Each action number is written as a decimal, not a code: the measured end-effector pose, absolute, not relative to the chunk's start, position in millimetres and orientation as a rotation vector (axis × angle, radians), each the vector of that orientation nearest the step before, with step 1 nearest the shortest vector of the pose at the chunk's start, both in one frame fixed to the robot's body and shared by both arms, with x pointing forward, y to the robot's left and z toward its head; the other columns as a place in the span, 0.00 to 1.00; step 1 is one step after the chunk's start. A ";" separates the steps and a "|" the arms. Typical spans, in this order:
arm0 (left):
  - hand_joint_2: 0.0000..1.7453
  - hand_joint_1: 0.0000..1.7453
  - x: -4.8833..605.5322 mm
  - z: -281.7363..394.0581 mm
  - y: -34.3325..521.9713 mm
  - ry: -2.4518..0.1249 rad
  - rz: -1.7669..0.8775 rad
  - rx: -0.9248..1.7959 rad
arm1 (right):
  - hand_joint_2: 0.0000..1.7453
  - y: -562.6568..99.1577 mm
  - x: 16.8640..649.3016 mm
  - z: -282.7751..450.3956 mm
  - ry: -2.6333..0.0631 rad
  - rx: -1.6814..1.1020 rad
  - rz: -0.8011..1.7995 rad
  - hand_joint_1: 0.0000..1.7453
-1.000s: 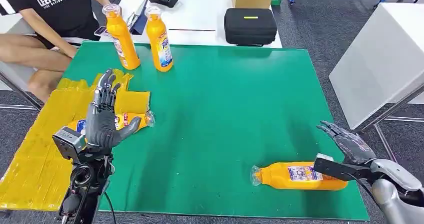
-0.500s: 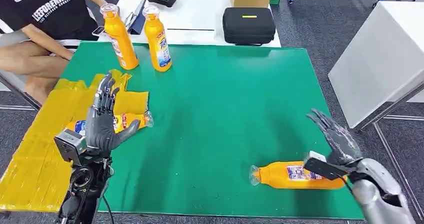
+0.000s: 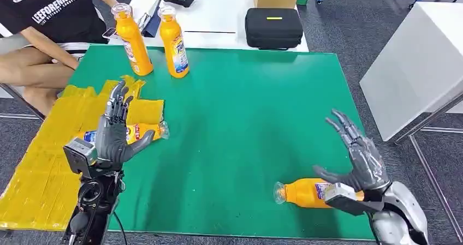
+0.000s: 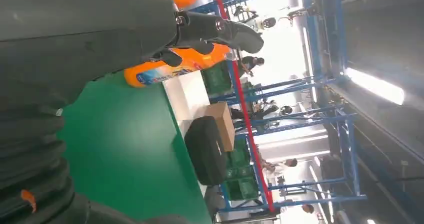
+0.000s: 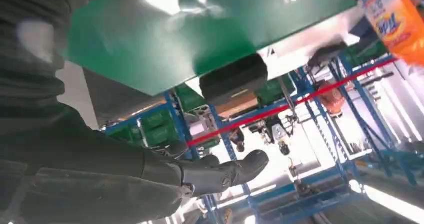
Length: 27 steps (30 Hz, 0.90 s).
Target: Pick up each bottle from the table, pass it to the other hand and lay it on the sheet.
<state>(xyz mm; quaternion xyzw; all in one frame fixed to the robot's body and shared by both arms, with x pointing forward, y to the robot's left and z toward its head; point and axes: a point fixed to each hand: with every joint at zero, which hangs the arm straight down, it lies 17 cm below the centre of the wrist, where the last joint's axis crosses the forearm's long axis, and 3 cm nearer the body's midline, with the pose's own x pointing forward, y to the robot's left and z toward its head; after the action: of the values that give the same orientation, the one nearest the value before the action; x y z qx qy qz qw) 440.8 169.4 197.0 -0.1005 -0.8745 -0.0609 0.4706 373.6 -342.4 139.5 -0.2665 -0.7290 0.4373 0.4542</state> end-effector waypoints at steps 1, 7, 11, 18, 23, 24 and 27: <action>1.00 0.00 441.7 196.9 169.5 -2.141 -0.149 -0.246 | 1.00 -339.2 368.3 134.2 -1.778 -0.641 1.099 0.00; 1.00 0.00 448.3 200.3 173.2 -2.144 -0.132 -0.250 | 1.00 -338.1 327.7 77.8 -1.507 -0.545 1.278 0.00; 1.00 0.00 452.9 203.4 175.4 -2.148 -0.128 -0.251 | 1.00 -346.6 304.2 56.0 -1.388 -0.516 1.348 0.00; 1.00 0.00 456.4 203.6 177.3 -2.146 -0.124 -0.247 | 1.00 -349.3 295.2 54.3 -1.363 -0.511 1.380 0.00; 1.00 0.00 456.7 202.1 177.2 -2.142 -0.124 -0.247 | 1.00 -350.7 294.5 52.2 -1.343 -0.512 1.382 0.00; 1.00 0.00 456.7 202.1 177.1 -2.142 -0.125 -0.248 | 1.00 -353.4 293.0 48.1 -1.314 -0.514 1.386 0.00; 1.00 0.00 455.9 200.5 177.0 -2.139 -0.126 -0.248 | 1.00 -361.0 277.9 36.4 -1.238 -0.489 1.396 0.00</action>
<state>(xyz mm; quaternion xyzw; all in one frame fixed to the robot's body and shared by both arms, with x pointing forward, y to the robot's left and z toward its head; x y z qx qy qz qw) 455.9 177.0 200.5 -0.1013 -0.8739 -0.0513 0.4726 277.9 -361.0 36.4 -0.2081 -0.5273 0.5948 0.5699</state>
